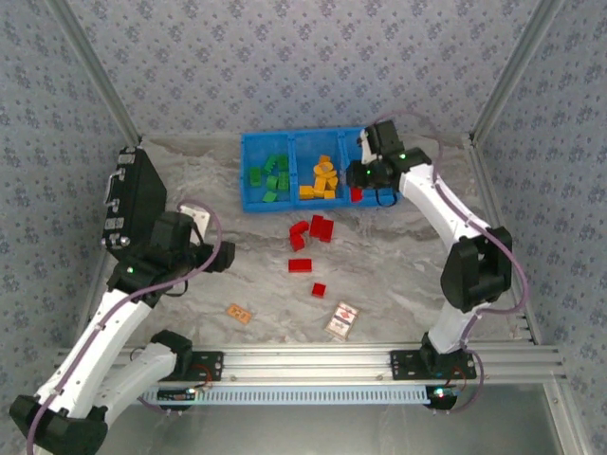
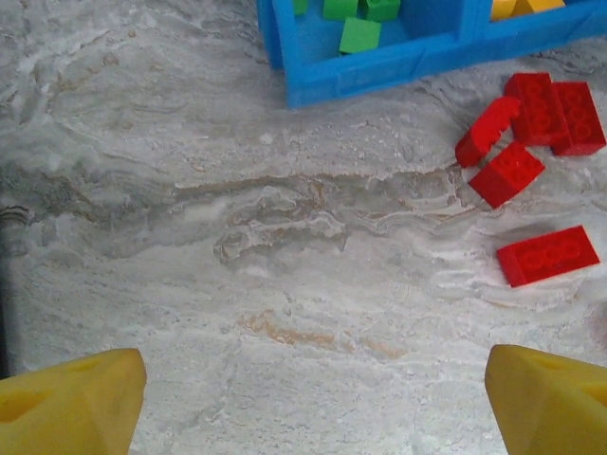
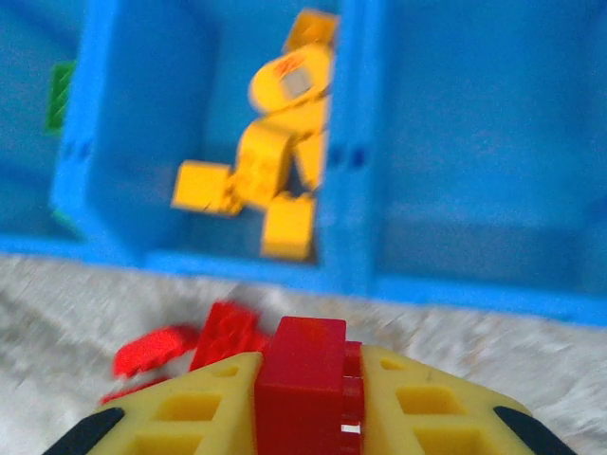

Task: Sort the legos into containers by color
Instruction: Place the lego in the container.

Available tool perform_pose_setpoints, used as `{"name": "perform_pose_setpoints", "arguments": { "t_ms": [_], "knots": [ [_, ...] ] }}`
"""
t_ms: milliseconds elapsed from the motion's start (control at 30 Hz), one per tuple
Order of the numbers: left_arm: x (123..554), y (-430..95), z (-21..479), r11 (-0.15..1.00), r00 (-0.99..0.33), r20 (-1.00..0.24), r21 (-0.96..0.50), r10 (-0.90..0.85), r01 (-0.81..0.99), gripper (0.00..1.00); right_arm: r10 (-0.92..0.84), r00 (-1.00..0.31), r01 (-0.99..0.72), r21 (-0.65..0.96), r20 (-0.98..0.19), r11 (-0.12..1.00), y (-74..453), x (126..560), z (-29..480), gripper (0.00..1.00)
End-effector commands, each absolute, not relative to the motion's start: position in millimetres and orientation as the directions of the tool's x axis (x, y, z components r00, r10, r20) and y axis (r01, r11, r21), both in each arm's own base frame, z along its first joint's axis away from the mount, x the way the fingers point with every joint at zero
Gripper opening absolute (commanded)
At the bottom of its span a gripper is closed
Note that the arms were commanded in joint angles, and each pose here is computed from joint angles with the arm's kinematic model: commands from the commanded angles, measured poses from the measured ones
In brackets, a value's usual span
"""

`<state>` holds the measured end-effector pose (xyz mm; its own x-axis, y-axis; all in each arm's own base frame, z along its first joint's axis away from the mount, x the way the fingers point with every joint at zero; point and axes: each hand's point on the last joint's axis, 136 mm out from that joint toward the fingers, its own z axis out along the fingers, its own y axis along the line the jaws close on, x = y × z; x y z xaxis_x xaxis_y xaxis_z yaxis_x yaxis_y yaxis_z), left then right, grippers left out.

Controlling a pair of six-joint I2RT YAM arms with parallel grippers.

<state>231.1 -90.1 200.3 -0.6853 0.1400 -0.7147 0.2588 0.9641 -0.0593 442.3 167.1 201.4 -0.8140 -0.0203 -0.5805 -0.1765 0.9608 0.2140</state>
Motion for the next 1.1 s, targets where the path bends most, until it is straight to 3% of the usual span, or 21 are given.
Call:
{"name": "perform_pose_setpoints", "arguments": {
  "t_ms": [0, 267, 467, 733, 933, 1067],
  "knots": [
    [227, -96, 209, 0.943, -0.625, -0.763, -0.061, 0.168, 0.328, 0.95, -0.073, -0.823, -0.149, 0.09, -0.563, 0.985, 139, 472, 176, 0.3],
    [220, -91, 222, 0.942, -0.57, -0.806, -0.048, 0.159, 0.331, 0.99, -0.086, -0.831, -0.107, 0.006, -0.55, 0.994, 127, 531, 135, 0.37],
    [220, -93, 220, 0.941, -0.571, -0.807, -0.062, 0.149, 0.333, 1.0, -0.112, -0.826, -0.112, -0.034, -0.553, 0.993, 121, 535, 135, 0.54],
    [225, -95, 209, 0.942, -0.603, -0.781, -0.059, 0.163, 0.331, 1.0, -0.09, -0.79, -0.118, 0.007, -0.607, 0.993, 139, 461, 175, 0.63],
    [232, -102, 208, 0.936, -0.602, -0.782, -0.07, 0.163, 0.345, 1.0, 0.015, -0.809, -0.092, 0.152, -0.587, 0.984, 183, 403, 156, 0.72],
    [232, -106, 208, 0.929, -0.599, -0.785, -0.085, 0.16, 0.36, 1.0, -0.063, -0.832, -0.204, 0.198, -0.551, 0.959, 226, 363, 133, 0.76]
  ]
}}
